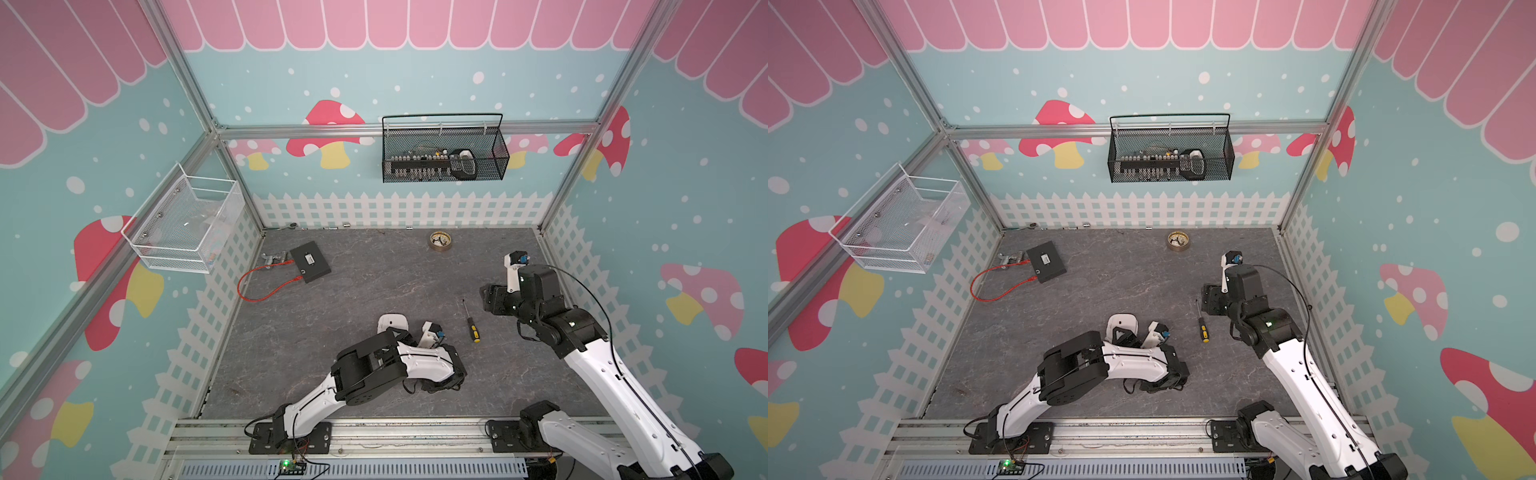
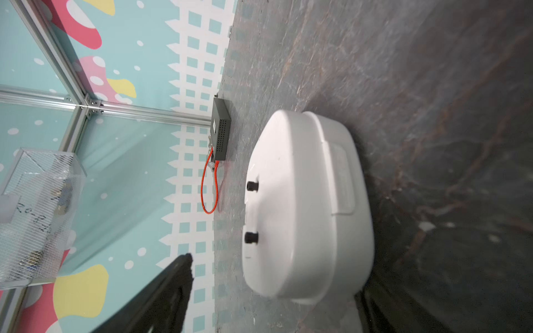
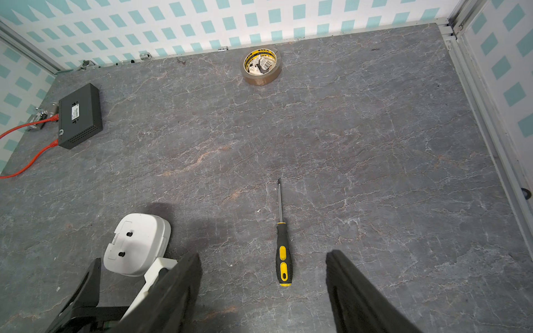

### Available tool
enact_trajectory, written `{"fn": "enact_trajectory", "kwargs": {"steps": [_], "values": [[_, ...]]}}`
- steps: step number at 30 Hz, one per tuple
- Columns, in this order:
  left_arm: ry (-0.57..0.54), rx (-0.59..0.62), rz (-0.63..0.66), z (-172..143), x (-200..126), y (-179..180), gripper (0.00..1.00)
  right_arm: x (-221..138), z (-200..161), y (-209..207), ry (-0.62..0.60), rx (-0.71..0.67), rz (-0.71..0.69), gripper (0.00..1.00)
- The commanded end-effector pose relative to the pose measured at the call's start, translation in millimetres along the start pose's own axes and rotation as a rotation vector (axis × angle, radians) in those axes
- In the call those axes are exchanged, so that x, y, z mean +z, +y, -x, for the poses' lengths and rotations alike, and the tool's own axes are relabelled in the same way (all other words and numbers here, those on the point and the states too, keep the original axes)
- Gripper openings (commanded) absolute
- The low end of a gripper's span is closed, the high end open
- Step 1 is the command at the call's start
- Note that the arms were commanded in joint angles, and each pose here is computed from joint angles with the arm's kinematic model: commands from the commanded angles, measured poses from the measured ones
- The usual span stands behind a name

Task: Remove the battery from the alarm
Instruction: Adjust the alarm at the center of the board.

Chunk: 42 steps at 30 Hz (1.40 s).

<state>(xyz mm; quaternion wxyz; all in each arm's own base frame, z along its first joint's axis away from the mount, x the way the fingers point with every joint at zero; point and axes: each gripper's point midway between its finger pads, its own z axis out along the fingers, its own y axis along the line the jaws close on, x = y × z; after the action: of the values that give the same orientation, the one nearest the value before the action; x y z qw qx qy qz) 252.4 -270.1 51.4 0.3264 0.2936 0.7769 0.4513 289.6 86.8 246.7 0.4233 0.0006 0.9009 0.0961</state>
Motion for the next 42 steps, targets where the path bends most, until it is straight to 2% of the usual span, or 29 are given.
{"fn": "enact_trajectory", "kwargs": {"steps": [1, 4, 10, 13, 15, 17, 18, 19, 20, 22, 23, 25, 26, 33, 37, 42], "values": [[0.032, -0.065, -0.128, -0.2, -13.6, -23.6, 0.97, -0.9, 0.5, -2.2, 0.002, -0.009, -0.003, 0.75], [0.014, -0.088, -0.190, 7.6, -29.0, -21.8, 0.99, -3.8, 3.7, -1.2, -0.008, -0.006, 0.004, 0.76], [-0.040, -0.183, -0.466, 30.5, -74.9, -13.8, 0.99, -8.6, 10.2, 3.6, -0.016, -0.006, 0.027, 0.77], [-0.079, -0.293, -0.558, 42.5, -89.0, 17.0, 0.98, -10.1, 8.4, 10.5, -0.005, 0.003, 0.067, 0.77], [-0.086, -0.407, -0.615, 52.9, -81.4, 51.2, 0.94, -6.6, -1.5, 20.8, 0.027, 0.022, 0.133, 0.73], [-0.109, -0.559, -0.666, 65.6, -54.0, 97.3, 0.82, 2.6, -22.4, 42.0, 0.075, 0.067, 0.270, 0.61], [-0.116, -0.629, -0.694, 70.5, -37.2, 114.5, 0.76, 6.9, -32.1, 51.9, 0.094, 0.090, 0.332, 0.51], [-0.123, -0.698, -0.729, 74.9, -17.2, 131.7, 0.68, 14.1, -50.7, 63.1, 0.135, 0.114, 0.390, 0.37], [-0.133, -0.740, -0.748, 77.8, -3.7, 142.0, 0.61, 18.9, -62.7, 70.5, 0.160, 0.129, 0.419, 0.31], [-0.140, -0.826, -0.773, 82.9, 34.7, 161.5, 0.40, 27.5, -94.5, 95.9, 0.230, 0.141, 0.489, 0.15], [-0.134, -0.846, -0.786, 86.9, 49.3, 165.0, 0.25, 30.7, -108.7, 108.5, 0.263, 0.137, 0.516, 0.10], [-0.126, -0.859, -0.811, 98.5, 72.9, 162.2, 0.00, 34.8, -132.4, 134.0, 0.322, 0.120, 0.562, 0.03], [-0.128, -0.861, -0.847, 106.5, 79.9, 155.8, 0.00, 37.6, -141.7, 145.6, 0.346, 0.113, 0.579, 0.00], [-0.071, -0.873, -1.003, 130.7, 125.8, 107.1, 0.00, 57.6, -200.7, 205.4, 0.495, 0.045, 0.646, 0.00], [-0.001, -0.852, -1.069, 121.3, 140.1, 71.0, 0.00, 79.3, -217.0, 223.0, 0.536, 0.047, 0.649, 0.00], [0.058, -0.847, -1.145, 102.3, 139.5, 39.3, 0.00, 106.7, -223.3, 237.2, 0.550, 0.046, 0.624, 0.00]]}}
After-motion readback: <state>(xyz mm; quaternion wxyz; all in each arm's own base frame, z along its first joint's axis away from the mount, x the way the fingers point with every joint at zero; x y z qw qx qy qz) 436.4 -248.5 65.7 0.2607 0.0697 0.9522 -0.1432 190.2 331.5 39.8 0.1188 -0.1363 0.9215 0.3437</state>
